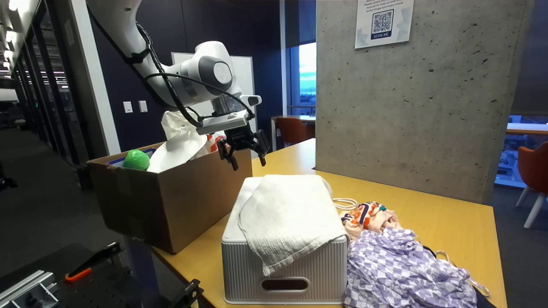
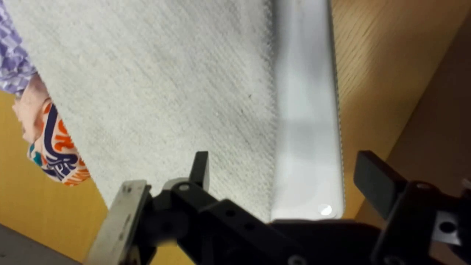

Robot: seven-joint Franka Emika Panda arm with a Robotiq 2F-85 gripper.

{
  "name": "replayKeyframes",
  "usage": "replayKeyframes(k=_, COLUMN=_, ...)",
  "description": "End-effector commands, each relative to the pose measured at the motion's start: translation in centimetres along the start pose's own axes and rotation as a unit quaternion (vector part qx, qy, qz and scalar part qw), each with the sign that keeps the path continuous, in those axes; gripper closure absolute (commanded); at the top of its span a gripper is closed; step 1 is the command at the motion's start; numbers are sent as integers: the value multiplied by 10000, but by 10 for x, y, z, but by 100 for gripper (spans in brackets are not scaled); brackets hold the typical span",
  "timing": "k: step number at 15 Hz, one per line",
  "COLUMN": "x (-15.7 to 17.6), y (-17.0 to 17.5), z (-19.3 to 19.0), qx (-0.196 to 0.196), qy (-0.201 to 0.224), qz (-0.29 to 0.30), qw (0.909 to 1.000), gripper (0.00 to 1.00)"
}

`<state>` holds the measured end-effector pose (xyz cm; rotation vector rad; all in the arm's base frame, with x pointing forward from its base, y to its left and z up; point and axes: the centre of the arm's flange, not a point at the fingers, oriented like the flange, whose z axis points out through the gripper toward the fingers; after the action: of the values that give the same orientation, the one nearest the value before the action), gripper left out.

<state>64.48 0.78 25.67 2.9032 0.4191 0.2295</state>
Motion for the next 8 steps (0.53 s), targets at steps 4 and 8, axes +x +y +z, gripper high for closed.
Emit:
replayKeyframes(k=4, x=-79, y=21, z=24, qx=208, qy=-142, qz=690, qw=9973, gripper=0)
replayKeyframes(k=8, x=-86, y=17, z=43, qx=203, qy=-236, qz=748, qw=9967, gripper=0)
